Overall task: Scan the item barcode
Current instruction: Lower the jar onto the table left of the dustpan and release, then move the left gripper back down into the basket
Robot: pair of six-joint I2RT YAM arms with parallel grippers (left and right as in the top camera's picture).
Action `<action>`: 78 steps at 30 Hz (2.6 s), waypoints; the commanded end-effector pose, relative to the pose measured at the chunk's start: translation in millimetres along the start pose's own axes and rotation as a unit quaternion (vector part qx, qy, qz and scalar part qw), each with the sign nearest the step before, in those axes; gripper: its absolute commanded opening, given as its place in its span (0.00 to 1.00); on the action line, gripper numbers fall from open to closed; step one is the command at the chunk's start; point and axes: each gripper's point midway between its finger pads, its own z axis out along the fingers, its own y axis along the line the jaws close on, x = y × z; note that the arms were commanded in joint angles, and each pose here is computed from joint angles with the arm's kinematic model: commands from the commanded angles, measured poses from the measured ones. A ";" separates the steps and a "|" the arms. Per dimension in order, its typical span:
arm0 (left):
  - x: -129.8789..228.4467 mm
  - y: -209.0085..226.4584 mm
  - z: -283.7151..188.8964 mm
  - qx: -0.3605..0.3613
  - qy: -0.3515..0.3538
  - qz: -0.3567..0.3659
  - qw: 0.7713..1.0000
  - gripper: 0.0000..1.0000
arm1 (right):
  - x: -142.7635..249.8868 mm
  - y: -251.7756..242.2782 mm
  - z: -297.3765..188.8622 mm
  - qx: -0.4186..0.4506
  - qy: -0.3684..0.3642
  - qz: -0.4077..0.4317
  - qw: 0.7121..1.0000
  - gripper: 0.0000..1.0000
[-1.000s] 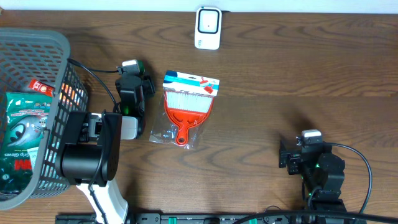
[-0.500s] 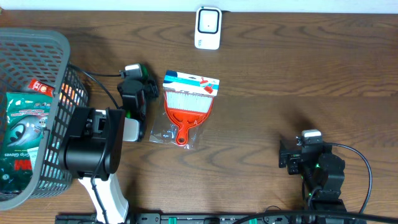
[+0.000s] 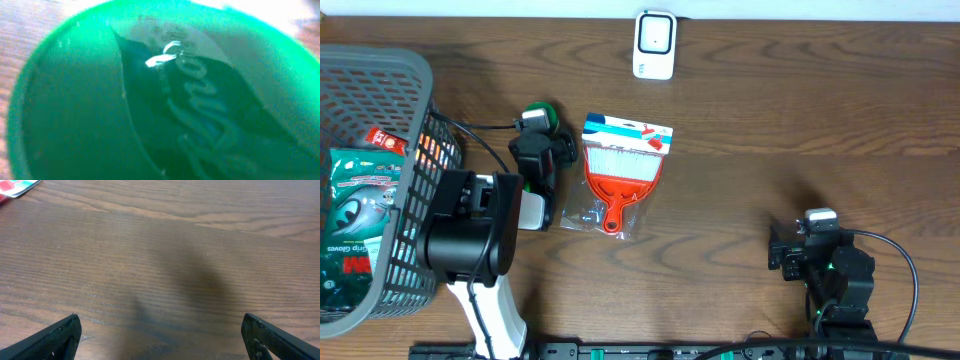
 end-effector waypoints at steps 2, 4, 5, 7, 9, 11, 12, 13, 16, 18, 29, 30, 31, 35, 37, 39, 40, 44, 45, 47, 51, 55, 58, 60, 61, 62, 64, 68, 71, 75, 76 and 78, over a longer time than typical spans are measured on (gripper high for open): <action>-38.3 -5.3 -15.2 0.007 -0.034 0.016 0.999 0.81 | 2.5 -1.4 0.8 0.004 0.003 -0.003 1.000 0.99; -51.8 -6.6 -23.1 0.007 -0.039 0.027 0.999 0.81 | 1.9 -1.5 0.8 0.004 0.001 -0.003 1.000 0.99; -57.0 -7.1 -27.3 0.007 -0.039 0.032 0.999 0.81 | 1.8 -1.5 0.8 0.004 0.001 -0.003 1.000 0.99; -64.7 -7.4 -36.1 0.006 -0.032 0.034 0.999 0.81 | 1.5 -1.5 0.8 0.004 0.001 -0.003 1.000 0.99; -71.4 -7.4 -45.9 0.005 -0.025 0.035 0.999 0.81 | 0.8 -1.6 0.8 0.004 -0.001 -0.003 1.000 0.99; -79.9 -7.8 -55.5 0.005 -0.024 0.035 0.999 0.81 | 0.8 -1.6 0.8 0.004 -0.001 -0.003 1.000 0.99; -87.1 -8.3 -61.9 0.006 -0.028 0.034 0.999 0.81 | 0.8 -1.6 0.9 0.004 -0.001 -0.003 1.000 0.99; -93.0 -8.7 -67.1 0.006 -0.031 0.034 0.999 0.81 | 0.4 -1.6 0.8 0.004 -0.002 -0.003 1.000 0.99; -119.8 -10.6 -92.3 0.009 -0.053 0.032 0.998 0.81 | -0.5 -1.7 0.8 0.004 -0.003 -0.003 1.000 0.99; -145.9 -11.9 -119.7 0.013 -0.080 0.029 0.996 0.81 | -0.8 -1.7 0.8 0.004 -0.004 -0.003 1.000 0.99; -268.1 -8.5 -269.6 -0.002 -0.261 0.074 0.962 0.82 | -6.5 5.3 0.6 -0.017 -0.016 -0.002 1.000 0.99; -275.3 -3.0 -277.8 -0.018 -0.265 0.072 0.961 0.82 | -6.8 5.3 0.6 -0.017 -0.017 -0.002 1.000 0.99; -282.6 1.2 -284.9 -0.031 -0.266 0.078 0.960 0.82 | -6.8 5.3 0.6 -0.017 -0.017 -0.002 1.000 0.99; -316.3 13.6 -307.3 -0.070 -0.263 0.104 0.957 0.82 | -8.5 5.7 0.5 -0.018 -0.021 0.005 1.000 0.99; -334.7 20.1 -315.7 -0.085 -0.262 0.109 0.955 0.82 | -8.7 5.9 0.5 -0.019 -0.021 0.005 1.000 0.99; -351.9 27.0 -321.1 -0.102 -0.258 0.118 0.953 0.82 | -9.3 6.4 0.5 -0.020 -0.022 0.005 1.000 0.99; -359.6 30.9 -322.3 -0.111 -0.256 0.122 0.952 0.82 | -9.5 6.8 0.4 -0.022 -0.023 0.005 0.999 0.99; -378.5 57.2 -313.0 -0.157 -0.226 0.136 0.952 0.82 | -9.5 6.8 0.4 -0.022 -0.023 0.005 0.999 0.99; -379.0 66.8 -307.3 -0.169 -0.212 0.135 0.953 0.82 | -9.5 6.8 0.4 -0.022 -0.023 0.005 0.999 0.99; -373.9 89.4 -291.8 -0.195 -0.176 0.130 0.956 0.82 | -9.5 6.8 0.4 -0.022 -0.023 0.005 0.999 0.99; -343.6 137.9 -251.1 -0.227 -0.089 0.116 0.963 0.82 | -9.3 6.9 0.4 -0.022 -0.022 0.005 0.999 0.99; -297.2 180.2 -209.0 -0.226 0.001 0.088 0.970 0.82 | -8.6 7.0 0.5 -0.022 -0.021 0.005 1.000 0.99; -256.9 210.7 -186.8 -0.238 0.071 0.056 0.967 0.82 | -8.5 7.0 0.5 -0.022 -0.021 0.005 1.000 0.99; -226.2 222.2 -175.2 -0.236 0.124 0.041 0.963 0.82 | -8.5 7.0 0.5 -0.022 -0.021 0.005 1.000 0.99; -210.8 224.9 -169.8 -0.229 0.150 0.034 0.961 0.82 | -8.5 7.0 0.5 -0.022 -0.021 0.005 1.000 0.99; -196.2 226.4 -164.9 -0.223 0.175 0.027 0.959 0.82 | -8.5 7.0 0.5 -0.022 -0.021 0.005 1.000 0.99; -169.0 229.4 -157.3 -0.216 0.220 0.012 0.951 0.82 | -8.6 7.0 0.5 -0.022 -0.021 0.005 1.000 0.99; -132.5 228.9 -151.3 -0.205 0.283 -0.007 0.937 0.82 | -8.9 7.0 0.5 -0.022 -0.021 0.005 1.000 0.99; -115.9 227.2 -151.9 -0.199 0.314 -0.013 0.928 0.82 | -10.1 9.3 0.3 -0.029 -0.024 0.005 0.999 0.99; -113.9 226.2 -153.4 -0.198 0.319 -0.015 0.927 0.82 | -11.7 12.6 0.0 -0.039 -0.028 0.004 0.999 0.99; -113.5 226.1 -153.6 -0.197 0.320 -0.015 0.927 0.82 | -12.2 13.1 -0.1 -0.040 -0.029 0.004 0.999 0.99; -114.2 228.2 -154.0 -0.200 0.318 -0.016 0.927 0.82 | -12.2 13.1 -0.1 -0.040 -0.029 0.004 0.999 0.99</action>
